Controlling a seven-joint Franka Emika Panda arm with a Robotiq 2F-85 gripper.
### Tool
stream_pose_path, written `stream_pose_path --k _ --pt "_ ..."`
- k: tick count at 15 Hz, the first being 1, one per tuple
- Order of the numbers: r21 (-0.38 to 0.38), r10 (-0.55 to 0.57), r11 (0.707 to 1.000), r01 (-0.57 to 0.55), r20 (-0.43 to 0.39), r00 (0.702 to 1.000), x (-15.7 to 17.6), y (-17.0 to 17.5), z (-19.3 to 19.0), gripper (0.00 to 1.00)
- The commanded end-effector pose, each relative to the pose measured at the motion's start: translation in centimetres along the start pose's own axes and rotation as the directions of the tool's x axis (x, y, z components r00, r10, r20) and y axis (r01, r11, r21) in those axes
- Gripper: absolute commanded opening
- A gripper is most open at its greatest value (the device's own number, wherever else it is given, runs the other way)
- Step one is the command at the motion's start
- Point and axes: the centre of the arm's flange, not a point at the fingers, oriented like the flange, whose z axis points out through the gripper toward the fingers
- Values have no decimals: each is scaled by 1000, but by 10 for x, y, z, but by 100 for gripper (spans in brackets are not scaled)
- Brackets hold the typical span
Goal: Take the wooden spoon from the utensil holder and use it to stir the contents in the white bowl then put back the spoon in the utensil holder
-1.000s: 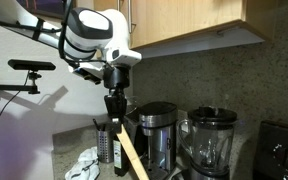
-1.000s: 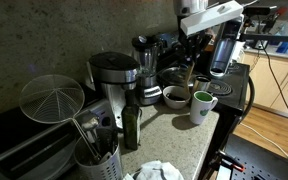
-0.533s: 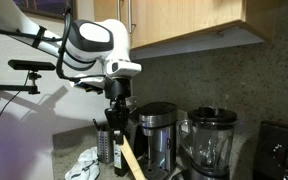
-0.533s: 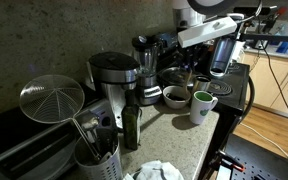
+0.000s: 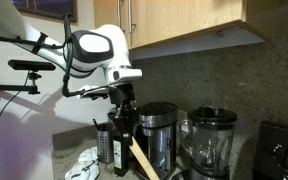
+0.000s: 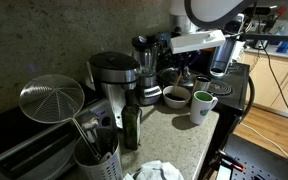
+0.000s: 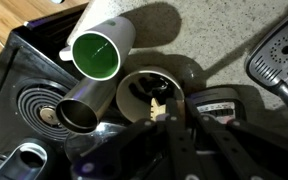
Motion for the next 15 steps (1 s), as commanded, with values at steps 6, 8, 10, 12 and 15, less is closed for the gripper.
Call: stream_pose_path --k 6,8,10,12,15 --pt "32 -28 999 25 106 994 -5 -10 -3 3" --pt "-23 -35 999 38 119 992 -5 -10 -13 3" --pt "-82 -42 995 54 139 989 -5 -10 -20 3" --pt "-137 -38 989 58 143 989 -5 -9 -24 3" --pt "-209 -27 977 51 118 993 -3 -9 -26 3"
